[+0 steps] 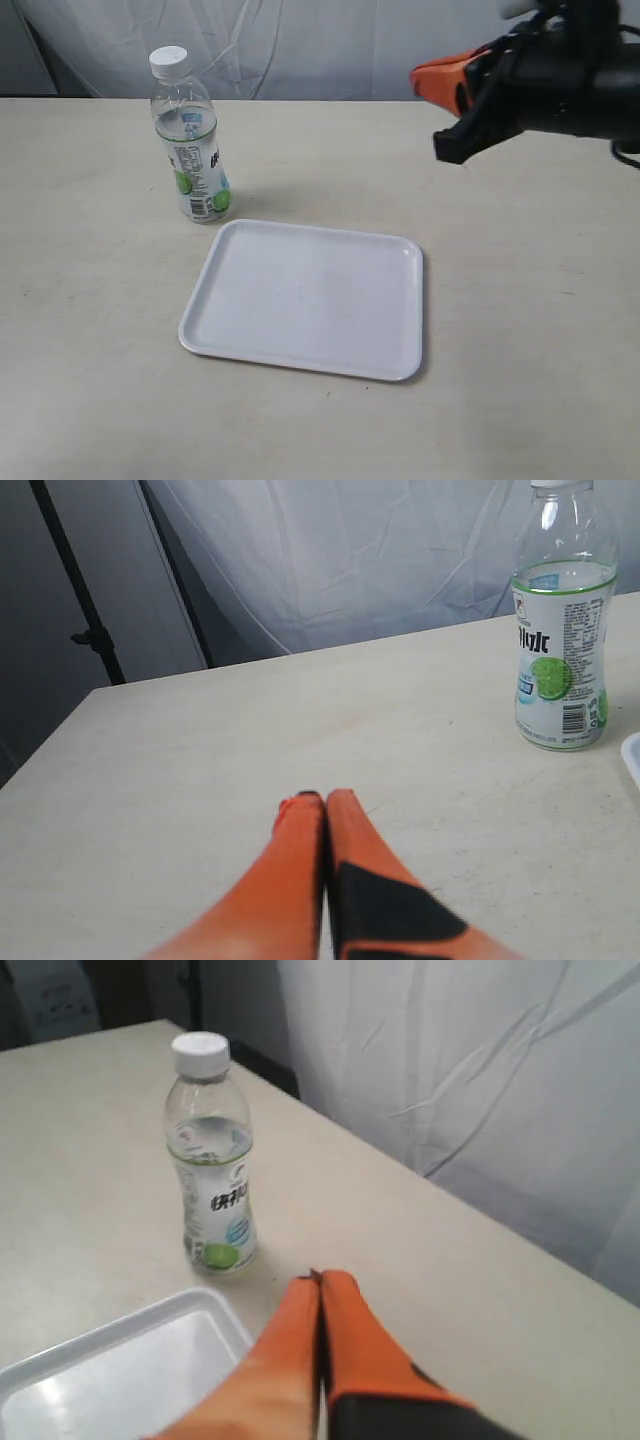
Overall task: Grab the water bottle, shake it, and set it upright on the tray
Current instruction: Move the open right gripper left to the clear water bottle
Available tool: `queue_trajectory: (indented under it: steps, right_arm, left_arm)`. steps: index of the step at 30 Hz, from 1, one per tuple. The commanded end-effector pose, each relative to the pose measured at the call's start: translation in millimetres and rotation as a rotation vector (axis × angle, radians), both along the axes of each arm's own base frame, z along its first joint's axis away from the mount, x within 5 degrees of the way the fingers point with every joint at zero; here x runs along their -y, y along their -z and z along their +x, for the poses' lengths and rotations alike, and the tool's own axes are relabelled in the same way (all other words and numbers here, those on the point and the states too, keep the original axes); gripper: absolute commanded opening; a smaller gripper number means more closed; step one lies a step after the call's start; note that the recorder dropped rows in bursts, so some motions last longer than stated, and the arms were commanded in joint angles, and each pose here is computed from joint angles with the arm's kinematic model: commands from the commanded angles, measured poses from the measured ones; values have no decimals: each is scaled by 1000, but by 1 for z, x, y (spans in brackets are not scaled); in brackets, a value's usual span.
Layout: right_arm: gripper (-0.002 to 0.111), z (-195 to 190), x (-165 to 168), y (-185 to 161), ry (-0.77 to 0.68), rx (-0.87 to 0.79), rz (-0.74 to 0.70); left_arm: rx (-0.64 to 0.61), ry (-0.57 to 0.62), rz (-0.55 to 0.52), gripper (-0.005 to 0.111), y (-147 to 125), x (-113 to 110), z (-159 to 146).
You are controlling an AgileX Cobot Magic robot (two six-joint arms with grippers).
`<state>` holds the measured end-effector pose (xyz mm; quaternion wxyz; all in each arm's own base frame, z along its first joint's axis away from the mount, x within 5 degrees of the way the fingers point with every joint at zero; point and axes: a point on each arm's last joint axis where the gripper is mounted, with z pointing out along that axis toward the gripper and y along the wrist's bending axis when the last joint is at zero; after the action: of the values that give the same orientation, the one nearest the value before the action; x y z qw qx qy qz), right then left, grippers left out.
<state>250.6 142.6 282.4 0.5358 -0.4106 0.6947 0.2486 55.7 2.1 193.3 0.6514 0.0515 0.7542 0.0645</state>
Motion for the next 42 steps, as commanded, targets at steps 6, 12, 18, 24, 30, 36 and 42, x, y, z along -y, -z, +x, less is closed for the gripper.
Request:
queue_trajectory:
  steps: [6, 12, 18, 24, 30, 36, 42]
  right_arm:
    - [76, 51, -105, 54, -350, -129, 50]
    - [104, 56, -160, 83, -449, -147, 31]
    - [104, 66, -192, 96, -419, -111, -22]
    - [104, 79, -198, 94, -321, -97, -54]
    - [104, 82, -199, 94, -299, -92, -61]
    - [104, 101, -213, 95, -286, -64, -36]
    - [104, 110, -224, 103, -298, -84, 1]
  left_arm:
    - [-1, 0, -7, 0, 1, 0, 0]
    - [-1, 0, -7, 0, 1, 0, 0]
    - [-1, 0, -7, 0, 1, 0, 0]
    - [-1, 0, -7, 0, 1, 0, 0]
    - [-1, 0, -7, 0, 1, 0, 0]
    - [-1, 0, -7, 0, 1, 0, 0]
    - [-1, 0, -7, 0, 1, 0, 0]
